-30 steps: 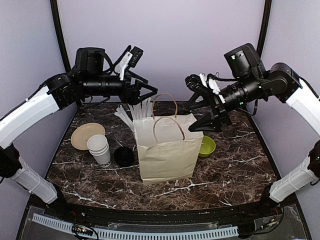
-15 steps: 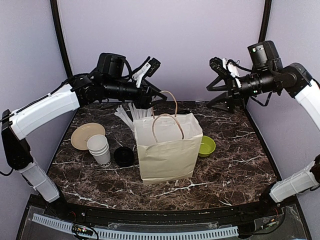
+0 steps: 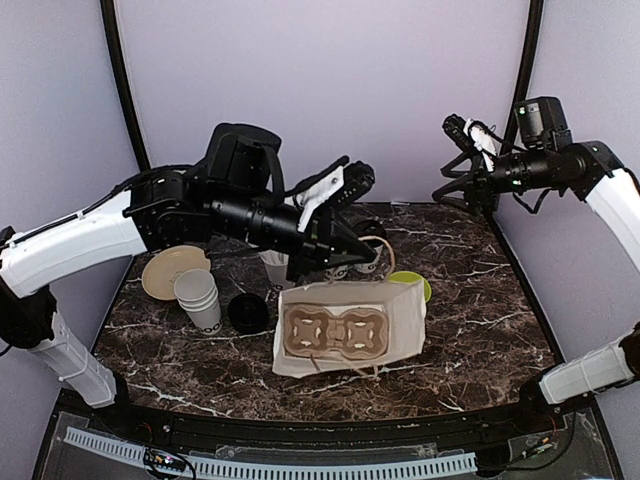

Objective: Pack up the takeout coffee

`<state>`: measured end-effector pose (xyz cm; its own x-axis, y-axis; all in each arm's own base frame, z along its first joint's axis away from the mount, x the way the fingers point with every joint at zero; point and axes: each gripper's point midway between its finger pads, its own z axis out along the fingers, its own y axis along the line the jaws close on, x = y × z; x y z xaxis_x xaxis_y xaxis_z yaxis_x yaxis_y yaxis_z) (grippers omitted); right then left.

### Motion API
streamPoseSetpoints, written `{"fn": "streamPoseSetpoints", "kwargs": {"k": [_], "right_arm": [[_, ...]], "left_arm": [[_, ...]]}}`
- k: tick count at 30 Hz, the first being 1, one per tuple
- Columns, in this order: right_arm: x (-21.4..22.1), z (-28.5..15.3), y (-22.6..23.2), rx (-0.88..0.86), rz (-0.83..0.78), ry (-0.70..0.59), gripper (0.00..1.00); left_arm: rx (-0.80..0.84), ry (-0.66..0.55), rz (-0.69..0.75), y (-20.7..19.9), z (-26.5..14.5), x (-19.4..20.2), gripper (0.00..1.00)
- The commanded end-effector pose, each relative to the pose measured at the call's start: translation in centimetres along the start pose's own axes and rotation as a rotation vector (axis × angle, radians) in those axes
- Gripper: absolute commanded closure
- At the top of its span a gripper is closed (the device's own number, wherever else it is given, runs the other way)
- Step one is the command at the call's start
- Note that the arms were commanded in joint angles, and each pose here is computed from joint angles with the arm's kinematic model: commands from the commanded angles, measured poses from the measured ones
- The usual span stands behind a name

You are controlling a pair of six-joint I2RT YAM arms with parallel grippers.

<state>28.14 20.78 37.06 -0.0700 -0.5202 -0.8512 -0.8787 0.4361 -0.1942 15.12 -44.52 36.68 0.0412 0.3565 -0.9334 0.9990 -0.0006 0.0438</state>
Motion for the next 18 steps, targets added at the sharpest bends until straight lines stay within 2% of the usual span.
{"fn": "streamPoseSetpoints", "kwargs": {"k": [1,6,10,15,18], "right_arm": [[-0.3,0.4,-1.0,0.008,0.012,-0.034,0.31],[0.0,0.7,-1.1,-0.003,0.033,-0.032,0.31],[0.0,1.1,-0.9,-0.025,0.048,-0.045,0.31],[-0.1,1.8,-1.5,-0.027,0.078,-0.047,0.32],[-0.3,2.6,-2.7,-0.001,0.103,-0.03,0.35]], "left_arm": [[0.058,0.03,0.001,-5.2,-0.6,1.2,1.0],[0.083,0.061,0.004,-9.8,-0.2,2.9,1.0],[0.092,0.044,0.001,-11.2,0.1,3.2,1.0],[0.023,0.026,0.037,-10.1,-0.2,2.4,1.0],[-0.09,0.019,0.079,-8.2,-1.0,1.1,1.0]]}}
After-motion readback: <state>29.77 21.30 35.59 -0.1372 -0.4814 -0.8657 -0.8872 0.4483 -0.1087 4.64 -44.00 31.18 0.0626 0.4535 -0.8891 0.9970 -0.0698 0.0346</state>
